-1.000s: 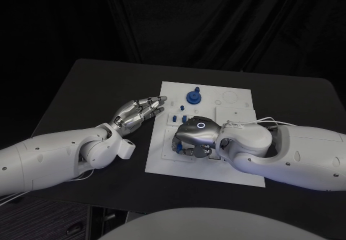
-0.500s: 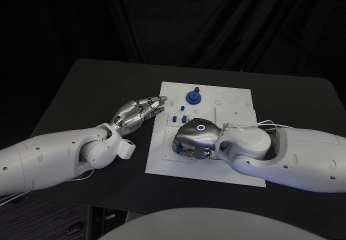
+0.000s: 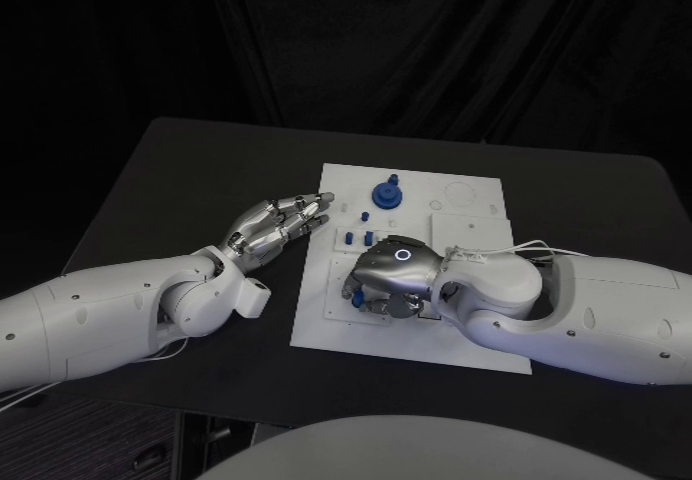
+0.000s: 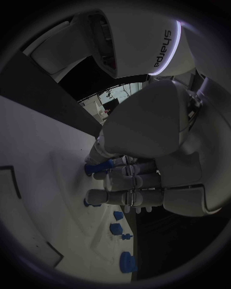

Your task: Assemble the parts on the task board

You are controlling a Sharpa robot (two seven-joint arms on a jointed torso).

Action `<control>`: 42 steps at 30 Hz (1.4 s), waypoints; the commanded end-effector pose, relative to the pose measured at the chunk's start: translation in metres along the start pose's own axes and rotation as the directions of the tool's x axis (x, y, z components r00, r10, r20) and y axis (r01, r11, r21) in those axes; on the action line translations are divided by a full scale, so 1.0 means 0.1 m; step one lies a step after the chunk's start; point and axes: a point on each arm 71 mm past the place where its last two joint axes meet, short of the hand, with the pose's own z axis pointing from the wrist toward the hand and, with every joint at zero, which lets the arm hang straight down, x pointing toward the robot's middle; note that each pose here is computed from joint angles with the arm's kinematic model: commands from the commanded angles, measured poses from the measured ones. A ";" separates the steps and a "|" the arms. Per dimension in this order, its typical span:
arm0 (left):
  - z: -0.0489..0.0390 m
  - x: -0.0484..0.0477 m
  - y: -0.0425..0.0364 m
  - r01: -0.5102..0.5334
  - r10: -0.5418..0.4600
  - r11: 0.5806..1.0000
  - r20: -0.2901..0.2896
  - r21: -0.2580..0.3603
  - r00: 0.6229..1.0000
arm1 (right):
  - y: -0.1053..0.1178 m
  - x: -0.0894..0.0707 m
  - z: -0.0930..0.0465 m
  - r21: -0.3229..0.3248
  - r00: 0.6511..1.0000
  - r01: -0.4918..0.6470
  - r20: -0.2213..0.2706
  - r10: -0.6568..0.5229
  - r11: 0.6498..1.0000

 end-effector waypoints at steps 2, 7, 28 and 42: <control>0.003 0.021 0.002 0.012 -0.012 1.000 -0.018 0.012 1.000 | -0.01 0.06 -0.02 0.016 1.000 0.006 -0.031 -0.006 1.000; 0.002 0.018 0.005 0.013 -0.012 1.000 -0.018 0.012 1.000 | -0.02 0.05 -0.03 0.022 1.000 0.004 -0.023 -0.004 1.000; -0.039 -0.019 0.000 0.003 -0.003 1.000 0.001 0.014 1.000 | -0.53 -0.75 -0.74 0.161 0.921 -0.257 0.340 0.191 0.953; -0.039 -0.009 -0.003 -0.002 0.002 1.000 0.006 0.015 1.000 | -1.15 -0.90 -1.53 0.525 0.875 -0.471 0.381 0.299 0.709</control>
